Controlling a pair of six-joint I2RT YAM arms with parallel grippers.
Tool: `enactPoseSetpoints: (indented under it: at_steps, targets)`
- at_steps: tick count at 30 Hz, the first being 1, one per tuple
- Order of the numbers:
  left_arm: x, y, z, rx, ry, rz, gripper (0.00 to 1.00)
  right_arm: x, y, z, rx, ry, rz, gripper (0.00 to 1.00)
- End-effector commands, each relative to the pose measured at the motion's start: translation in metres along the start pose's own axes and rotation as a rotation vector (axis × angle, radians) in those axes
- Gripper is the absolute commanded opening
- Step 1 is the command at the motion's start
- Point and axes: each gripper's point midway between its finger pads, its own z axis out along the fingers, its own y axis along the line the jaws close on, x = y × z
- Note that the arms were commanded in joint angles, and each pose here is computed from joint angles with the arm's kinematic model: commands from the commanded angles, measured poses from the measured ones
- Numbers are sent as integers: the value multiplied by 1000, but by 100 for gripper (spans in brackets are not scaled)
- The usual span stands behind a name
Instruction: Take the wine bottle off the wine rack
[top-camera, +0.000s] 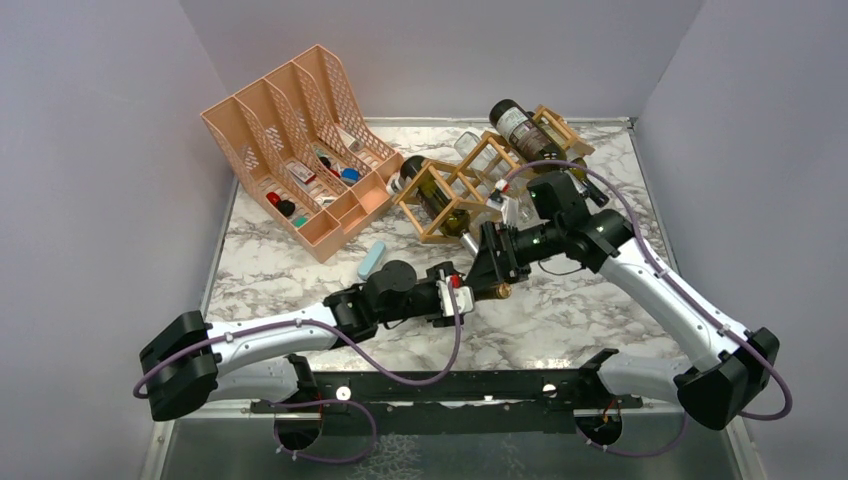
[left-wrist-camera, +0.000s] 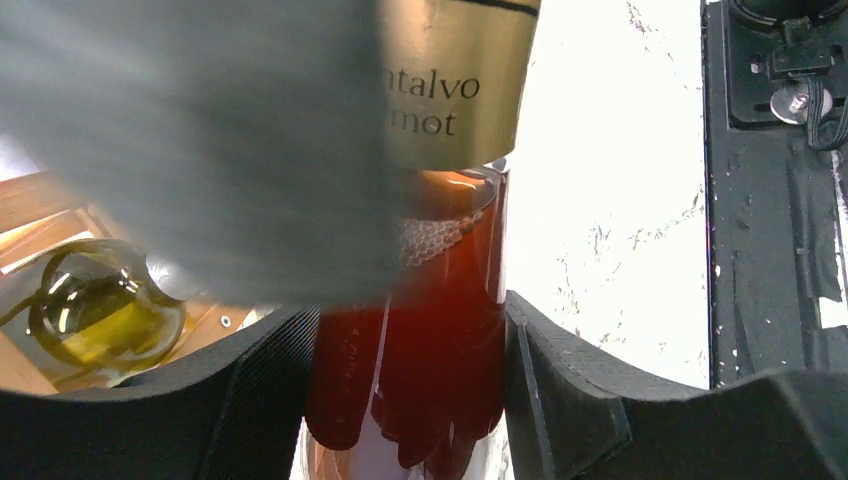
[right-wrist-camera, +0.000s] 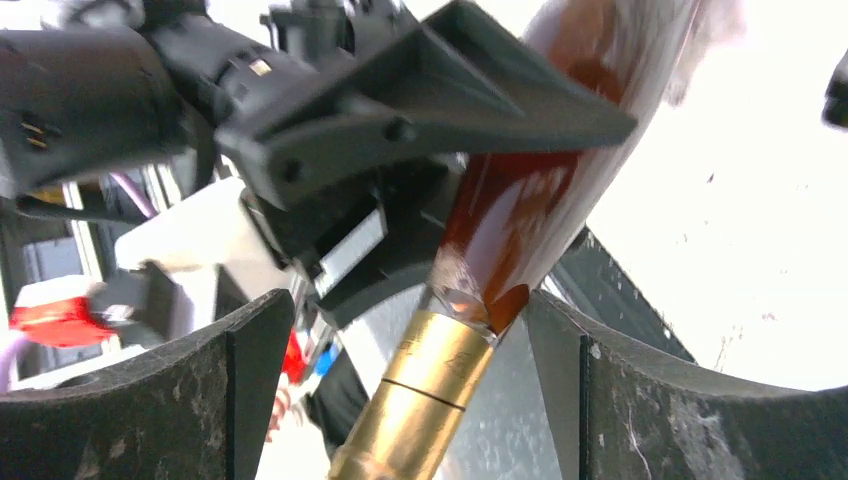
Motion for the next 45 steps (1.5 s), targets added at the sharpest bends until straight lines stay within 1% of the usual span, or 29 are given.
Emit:
enactPoseSetpoints:
  at_steps: [1,4,8,10,12,16,20,22,26,30,32,38,45]
  targets:
    - [-17,1,-7,-28,-56,-57,12,-57,29,-21,28,-247,-142,90]
    - [-19,4,-11,-51,-61,-86,12,-82,27,-37,136,-364,-176,94]
    - [-23,15,-19,-125,-60,-162,4,-117,39,-77,273,-552,-256,95]
    - [-24,26,-24,-200,-57,-221,0,-128,47,-98,322,-641,-286,97]
    - [-24,41,-34,-300,-57,-290,0,-136,53,-117,362,-722,-306,100]
    - [-21,66,-55,-478,-65,-385,0,-144,60,-151,437,-856,-327,100]
    - [-15,90,-80,-676,-63,-493,0,-141,71,-173,447,-945,-379,100]
    - [-13,99,-94,-758,-60,-538,0,-138,71,-178,456,-965,-396,100]
    - [-5,117,-125,-941,-39,-597,0,-135,64,-180,488,-966,-407,100]
    - [5,126,-146,-1052,19,-611,0,-134,60,-176,494,-948,-419,100]
    - [10,128,-155,-1086,35,-631,0,-133,58,-174,492,-944,-423,100]
    - [14,139,-180,-1173,31,-663,0,-129,55,-171,488,-935,-429,100]
    - [22,154,-209,-1275,119,-634,0,-124,54,-170,481,-933,-435,100]
